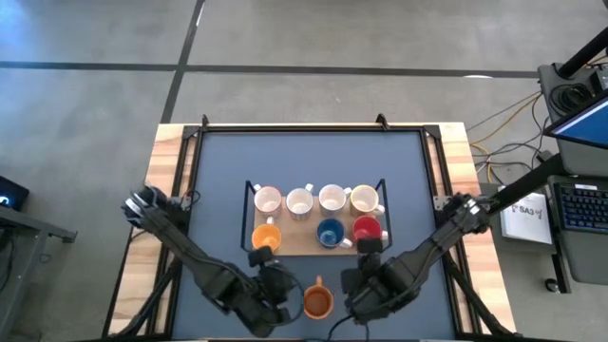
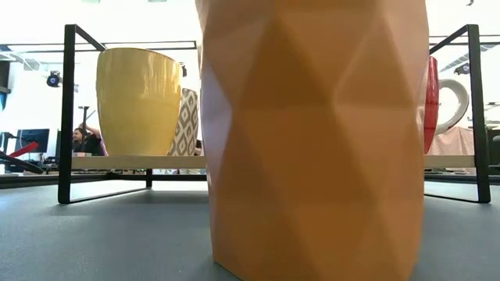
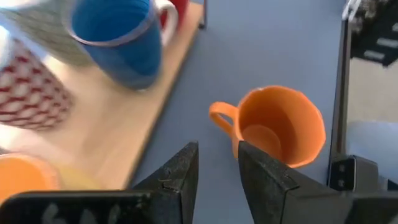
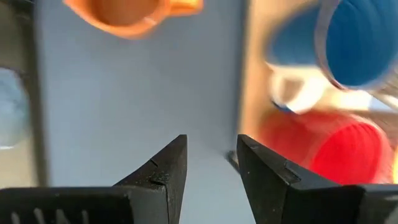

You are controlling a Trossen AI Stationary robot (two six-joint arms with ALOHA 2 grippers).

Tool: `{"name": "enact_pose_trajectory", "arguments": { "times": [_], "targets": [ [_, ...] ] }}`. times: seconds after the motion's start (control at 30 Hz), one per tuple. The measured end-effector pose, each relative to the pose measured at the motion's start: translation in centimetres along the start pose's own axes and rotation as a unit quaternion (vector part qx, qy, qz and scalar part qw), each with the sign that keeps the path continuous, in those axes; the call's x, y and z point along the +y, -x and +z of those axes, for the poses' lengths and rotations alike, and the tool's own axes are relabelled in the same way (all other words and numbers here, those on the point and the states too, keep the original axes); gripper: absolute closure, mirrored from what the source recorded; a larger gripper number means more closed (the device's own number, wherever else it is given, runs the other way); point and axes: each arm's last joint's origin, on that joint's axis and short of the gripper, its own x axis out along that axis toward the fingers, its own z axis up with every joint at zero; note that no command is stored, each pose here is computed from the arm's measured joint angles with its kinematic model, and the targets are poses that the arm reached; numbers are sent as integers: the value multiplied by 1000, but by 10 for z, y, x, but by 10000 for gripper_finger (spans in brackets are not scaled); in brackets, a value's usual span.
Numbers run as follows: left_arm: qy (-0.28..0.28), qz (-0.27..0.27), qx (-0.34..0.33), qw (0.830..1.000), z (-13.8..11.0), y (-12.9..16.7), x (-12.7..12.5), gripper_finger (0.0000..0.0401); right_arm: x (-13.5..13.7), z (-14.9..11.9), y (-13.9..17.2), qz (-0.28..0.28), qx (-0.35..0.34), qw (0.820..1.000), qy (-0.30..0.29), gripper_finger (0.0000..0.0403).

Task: Place coffee mugs
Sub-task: Put the orange mug on the shelf

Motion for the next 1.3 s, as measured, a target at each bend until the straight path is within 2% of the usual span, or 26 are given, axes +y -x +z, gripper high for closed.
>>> {"name": "enact_pose_trajectory", "arguments": {
  "times": [0.13,0.27,0.5,0.8,1.1,1.3],
  "targets": [
    [-4,-2,35,999,3,-23,-8,306,-18,-24,4,-28,-5,999,-36,273],
    [-4,21,54,998,9,-43,-6,306,-29,-44,5,-8,-46,997,-68,275],
    [13,8,108,994,18,-76,-4,306,-45,-79,-18,32,-86,990,-108,273],
    [40,-42,123,991,31,-73,-13,306,-57,-110,-42,80,-105,984,-121,272],
    [63,-29,141,988,26,-77,-9,306,-58,-121,-60,115,-130,978,-116,269],
    [86,-38,158,983,20,-84,-8,306,-57,-121,-62,115,-132,981,-87,269]
  ]
}}
